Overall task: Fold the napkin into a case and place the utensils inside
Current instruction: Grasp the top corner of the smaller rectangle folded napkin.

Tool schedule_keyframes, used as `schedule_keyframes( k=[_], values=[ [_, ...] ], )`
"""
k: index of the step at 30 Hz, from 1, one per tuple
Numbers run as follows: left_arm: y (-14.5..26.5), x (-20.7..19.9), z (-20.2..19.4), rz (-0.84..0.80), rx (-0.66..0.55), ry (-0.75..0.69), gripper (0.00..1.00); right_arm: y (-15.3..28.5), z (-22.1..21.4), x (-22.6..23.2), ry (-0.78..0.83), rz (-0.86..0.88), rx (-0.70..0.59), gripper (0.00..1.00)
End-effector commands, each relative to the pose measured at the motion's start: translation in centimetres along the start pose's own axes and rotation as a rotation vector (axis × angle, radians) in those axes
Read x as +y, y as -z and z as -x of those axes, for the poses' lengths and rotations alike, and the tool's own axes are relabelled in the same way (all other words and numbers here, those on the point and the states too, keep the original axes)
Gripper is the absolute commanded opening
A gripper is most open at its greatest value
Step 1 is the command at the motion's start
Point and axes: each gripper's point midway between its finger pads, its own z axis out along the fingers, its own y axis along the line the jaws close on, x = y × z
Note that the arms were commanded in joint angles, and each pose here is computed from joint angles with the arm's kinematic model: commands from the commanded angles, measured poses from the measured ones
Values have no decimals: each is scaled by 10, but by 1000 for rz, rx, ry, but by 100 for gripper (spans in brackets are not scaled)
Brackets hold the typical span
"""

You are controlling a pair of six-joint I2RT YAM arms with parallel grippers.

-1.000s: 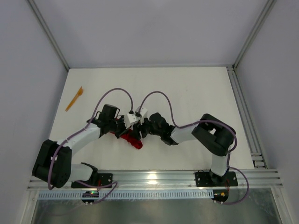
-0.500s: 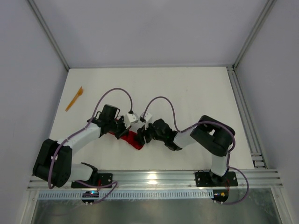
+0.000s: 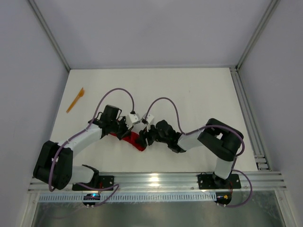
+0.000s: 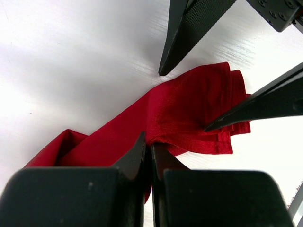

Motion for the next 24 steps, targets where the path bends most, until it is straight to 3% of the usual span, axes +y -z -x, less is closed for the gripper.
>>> schedule_keyframes(
  k=[1, 15, 18, 23, 24],
  values=[
    [4, 11, 23, 27, -57, -8, 0, -6, 35, 13, 9, 24, -93, 64],
    [2, 3, 29, -21, -84, 29, 0, -32, 27, 14, -53, 0, -79, 64],
    [6, 2, 31, -20, -91, 17, 0, -32, 22, 9, -67, -17, -80, 56],
    [8, 1, 28, -12, -82, 0, 0, -31, 15, 6, -71, -28, -59, 22],
    [9, 1, 29, -11, -84, 0, 0, -31, 13, 5, -71, -32, -51, 19]
  ],
)
